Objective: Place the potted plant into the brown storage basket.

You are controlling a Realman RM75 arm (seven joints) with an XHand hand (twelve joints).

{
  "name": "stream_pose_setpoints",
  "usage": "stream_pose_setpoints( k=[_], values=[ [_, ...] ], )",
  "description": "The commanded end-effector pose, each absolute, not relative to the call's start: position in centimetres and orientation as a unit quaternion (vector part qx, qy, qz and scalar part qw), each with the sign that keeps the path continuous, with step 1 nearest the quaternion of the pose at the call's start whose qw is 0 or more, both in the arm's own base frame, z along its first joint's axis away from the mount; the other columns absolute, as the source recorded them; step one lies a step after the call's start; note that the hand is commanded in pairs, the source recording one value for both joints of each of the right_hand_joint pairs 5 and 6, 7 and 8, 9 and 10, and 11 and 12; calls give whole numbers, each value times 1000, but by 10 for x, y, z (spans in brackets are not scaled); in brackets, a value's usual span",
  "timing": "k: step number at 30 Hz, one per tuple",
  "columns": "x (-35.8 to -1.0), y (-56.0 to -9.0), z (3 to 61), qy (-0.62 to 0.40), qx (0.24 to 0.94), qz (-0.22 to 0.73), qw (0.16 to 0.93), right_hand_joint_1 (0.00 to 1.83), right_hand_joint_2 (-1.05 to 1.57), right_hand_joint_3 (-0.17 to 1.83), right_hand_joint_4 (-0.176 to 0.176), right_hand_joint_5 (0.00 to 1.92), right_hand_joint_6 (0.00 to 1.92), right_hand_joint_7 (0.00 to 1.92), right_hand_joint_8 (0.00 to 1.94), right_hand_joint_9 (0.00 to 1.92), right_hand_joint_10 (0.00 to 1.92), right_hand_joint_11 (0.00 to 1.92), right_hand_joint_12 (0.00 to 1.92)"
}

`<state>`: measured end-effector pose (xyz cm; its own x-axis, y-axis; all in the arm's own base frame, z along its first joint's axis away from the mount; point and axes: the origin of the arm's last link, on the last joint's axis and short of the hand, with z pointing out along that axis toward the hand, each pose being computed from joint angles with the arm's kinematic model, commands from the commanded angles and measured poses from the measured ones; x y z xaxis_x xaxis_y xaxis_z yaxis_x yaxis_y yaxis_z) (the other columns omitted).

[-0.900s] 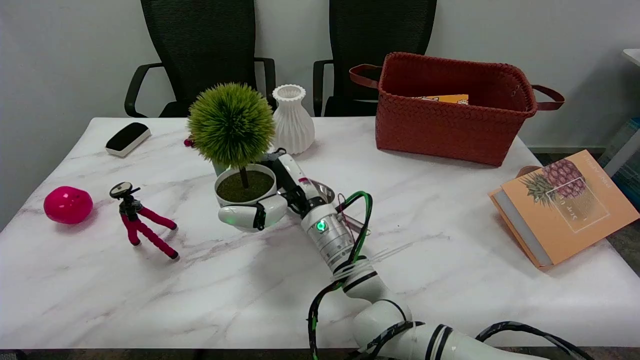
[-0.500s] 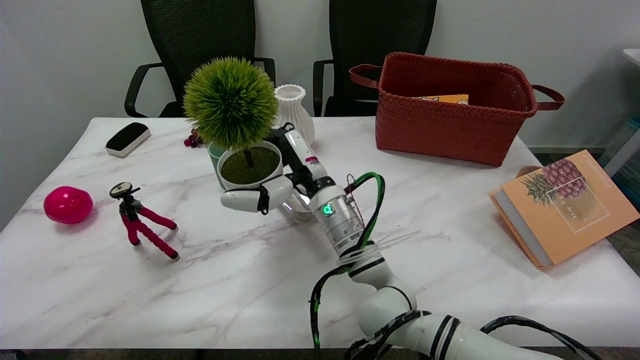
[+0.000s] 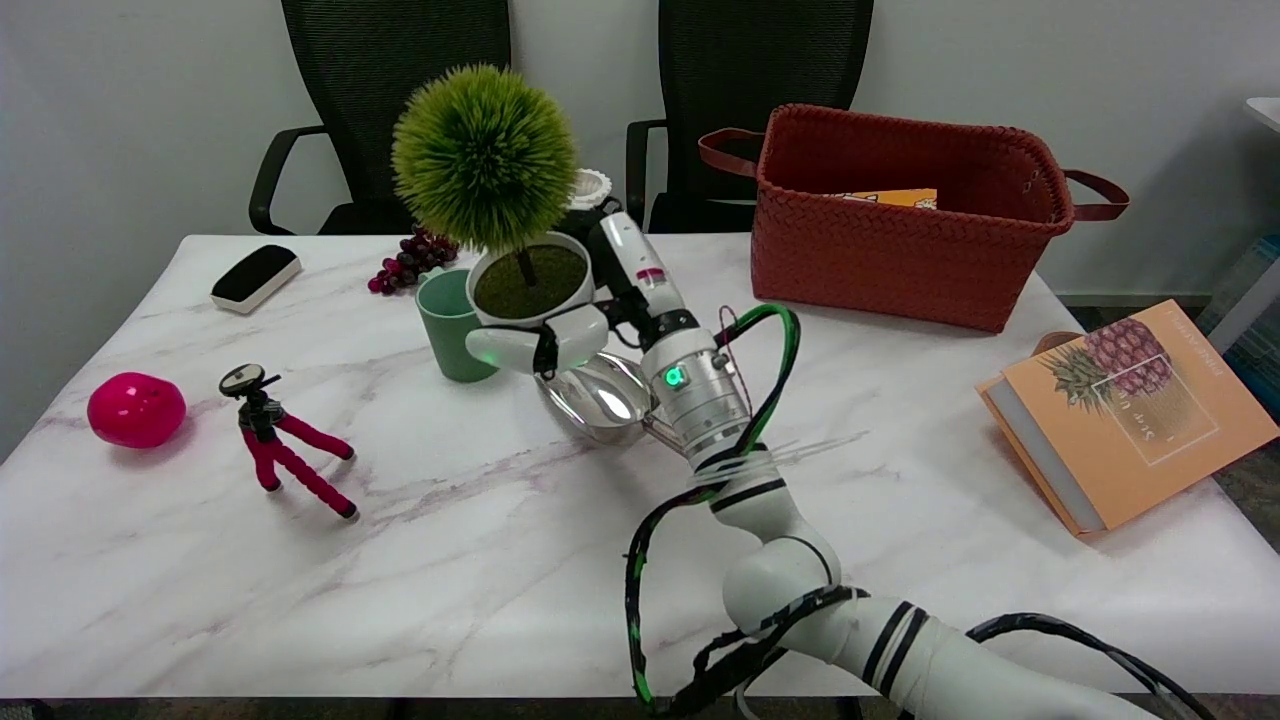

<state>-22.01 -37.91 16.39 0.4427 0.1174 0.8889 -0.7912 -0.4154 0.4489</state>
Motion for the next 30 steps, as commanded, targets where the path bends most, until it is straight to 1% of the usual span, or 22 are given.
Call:
stream_pose_setpoints(
  k=[1,6,17,26,30],
  values=[
    [-171,-408,223,-122,664,486,555,1071,614,744,0,1113,1113,1812,1812,1597,1597,1920,1920],
    [-135,-425,262,-69,639,500,580,1072,586,759,0,1093,1093,1799,1799,1579,1579,1920,1920],
    [-69,-450,332,-10,590,511,626,1080,528,788,0,1073,1073,1771,1771,1554,1554,1920,1920],
    [-41,-464,382,12,544,511,665,1077,516,803,0,1077,1077,1773,1773,1566,1566,1920,1920],
    [-36,-473,398,8,531,501,683,1076,517,802,0,1075,1075,1780,1780,1569,1569,1920,1920]
  ],
)
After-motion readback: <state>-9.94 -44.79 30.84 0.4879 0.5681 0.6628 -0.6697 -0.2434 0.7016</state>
